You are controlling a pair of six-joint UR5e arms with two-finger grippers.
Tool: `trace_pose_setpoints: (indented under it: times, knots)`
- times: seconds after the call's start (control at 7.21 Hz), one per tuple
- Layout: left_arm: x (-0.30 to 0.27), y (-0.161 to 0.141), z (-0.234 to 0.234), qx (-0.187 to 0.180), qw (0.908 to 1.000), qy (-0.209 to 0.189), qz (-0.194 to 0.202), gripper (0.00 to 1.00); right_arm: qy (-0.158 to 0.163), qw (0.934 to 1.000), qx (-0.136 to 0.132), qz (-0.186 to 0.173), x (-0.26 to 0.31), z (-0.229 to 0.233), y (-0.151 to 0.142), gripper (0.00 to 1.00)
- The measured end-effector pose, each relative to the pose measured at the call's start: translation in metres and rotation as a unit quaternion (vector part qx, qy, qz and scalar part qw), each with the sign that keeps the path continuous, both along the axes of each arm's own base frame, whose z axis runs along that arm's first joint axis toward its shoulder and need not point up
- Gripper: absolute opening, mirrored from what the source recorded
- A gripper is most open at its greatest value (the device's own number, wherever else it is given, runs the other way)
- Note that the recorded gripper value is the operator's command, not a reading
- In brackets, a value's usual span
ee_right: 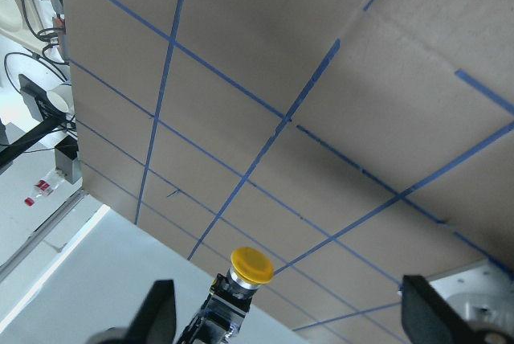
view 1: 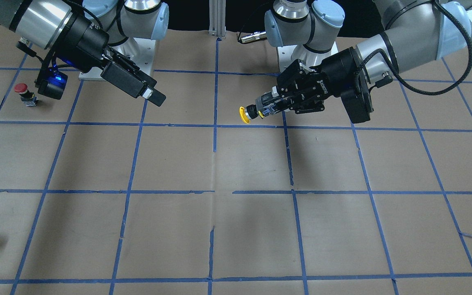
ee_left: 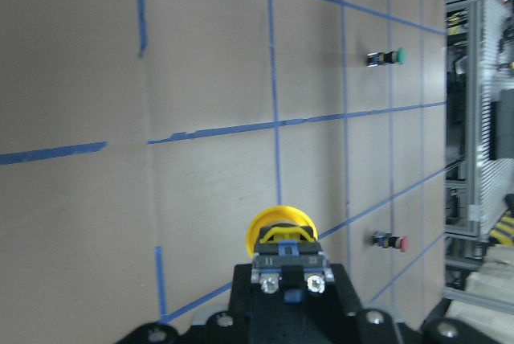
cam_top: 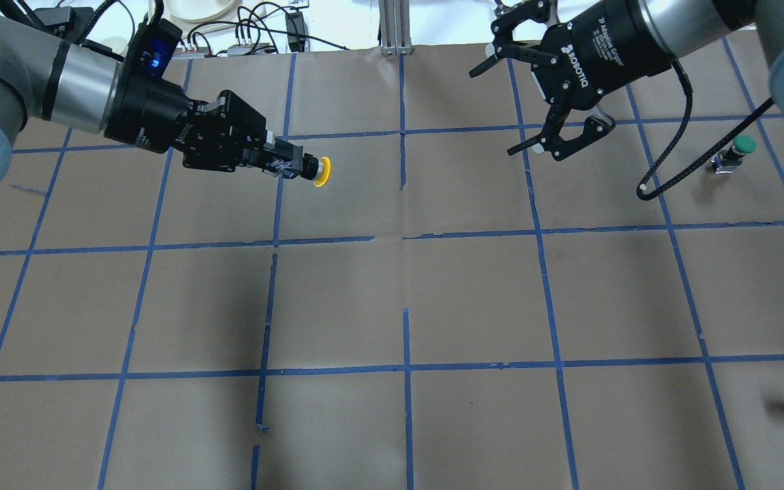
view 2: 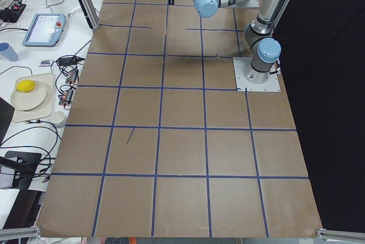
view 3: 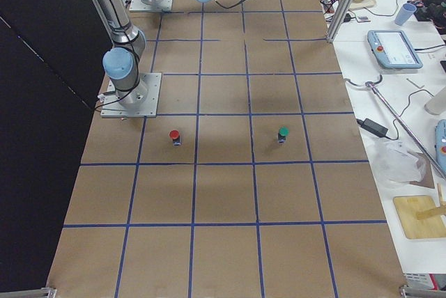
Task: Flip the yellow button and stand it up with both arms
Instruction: 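Lift the yellow button with the left gripper while the right gripper approaches, then close the right gripper on the yellow cap held by the left gripper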
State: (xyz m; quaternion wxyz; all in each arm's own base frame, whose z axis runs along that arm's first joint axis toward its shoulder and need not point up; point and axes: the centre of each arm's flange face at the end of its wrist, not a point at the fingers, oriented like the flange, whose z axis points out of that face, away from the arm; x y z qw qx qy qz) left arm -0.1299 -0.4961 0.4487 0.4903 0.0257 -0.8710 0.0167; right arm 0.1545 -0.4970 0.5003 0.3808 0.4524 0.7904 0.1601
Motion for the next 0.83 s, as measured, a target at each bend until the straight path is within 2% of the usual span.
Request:
trace_pose_setpoints:
  times: [0.14,0.42,0.69,0.83]
  knots:
    - [-0.013,0.001,0.007,0.020,0.9988,0.042,0.014,0.00,-0.022,0.9994,0.023,-0.017,0.003,0.000,0.002,1.00]
    - [-0.032,0.006,0.022,0.036,0.9939,0.101,0.025,0.00,-0.037,0.9977,0.051,-0.028,0.010,-0.008,0.009,1.00]
    - [-0.038,0.011,0.039,0.034,0.9888,0.142,0.031,0.00,-0.049,0.9969,0.056,-0.026,0.016,-0.008,0.014,1.00]
    - [-0.040,0.013,0.046,0.030,0.9862,0.160,0.032,0.00,-0.067,0.9960,0.053,-0.024,0.021,-0.003,0.014,1.00]
